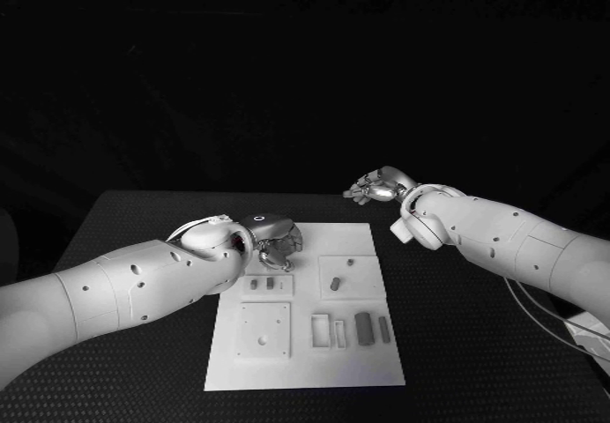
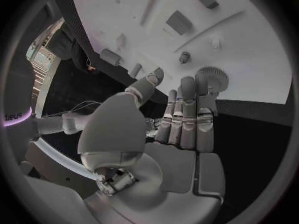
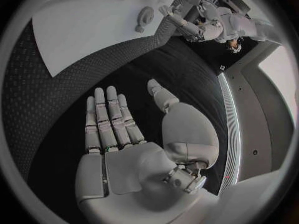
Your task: Assemble the parts on the task board
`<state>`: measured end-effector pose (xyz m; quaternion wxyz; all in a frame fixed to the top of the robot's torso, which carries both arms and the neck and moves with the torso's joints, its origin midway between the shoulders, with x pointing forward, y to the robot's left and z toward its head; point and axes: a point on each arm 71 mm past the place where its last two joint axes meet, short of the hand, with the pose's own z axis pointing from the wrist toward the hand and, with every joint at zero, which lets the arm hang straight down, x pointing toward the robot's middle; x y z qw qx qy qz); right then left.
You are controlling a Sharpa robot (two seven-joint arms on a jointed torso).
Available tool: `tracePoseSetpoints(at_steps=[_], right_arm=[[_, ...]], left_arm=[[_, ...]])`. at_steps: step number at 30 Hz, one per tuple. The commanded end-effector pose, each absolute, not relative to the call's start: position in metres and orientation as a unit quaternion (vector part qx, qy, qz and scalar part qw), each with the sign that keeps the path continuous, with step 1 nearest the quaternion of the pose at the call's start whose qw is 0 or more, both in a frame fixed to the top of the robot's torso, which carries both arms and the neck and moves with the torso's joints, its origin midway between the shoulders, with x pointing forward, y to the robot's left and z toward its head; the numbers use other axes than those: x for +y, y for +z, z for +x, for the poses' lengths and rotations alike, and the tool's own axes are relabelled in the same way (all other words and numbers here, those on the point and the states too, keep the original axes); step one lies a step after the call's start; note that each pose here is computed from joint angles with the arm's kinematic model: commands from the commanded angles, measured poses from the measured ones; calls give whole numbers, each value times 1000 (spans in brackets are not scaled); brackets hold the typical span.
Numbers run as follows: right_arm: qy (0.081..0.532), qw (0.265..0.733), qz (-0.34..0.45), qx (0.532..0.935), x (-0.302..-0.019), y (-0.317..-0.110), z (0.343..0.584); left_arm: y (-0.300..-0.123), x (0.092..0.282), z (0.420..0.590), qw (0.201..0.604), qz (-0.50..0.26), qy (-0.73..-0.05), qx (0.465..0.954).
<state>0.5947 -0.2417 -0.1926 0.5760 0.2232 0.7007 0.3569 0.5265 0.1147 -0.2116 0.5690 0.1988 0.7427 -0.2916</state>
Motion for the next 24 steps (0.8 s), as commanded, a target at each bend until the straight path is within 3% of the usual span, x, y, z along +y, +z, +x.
tracePoseSetpoints(at_steps=[1, 24], right_arm=[[361, 572, 221, 703, -240, -193, 594], [364, 570, 220, 703, -238, -193, 594]], left_arm=[[-216, 112, 527, 555, 232, -276, 749], [-237, 112, 530, 543, 238, -261, 761]])
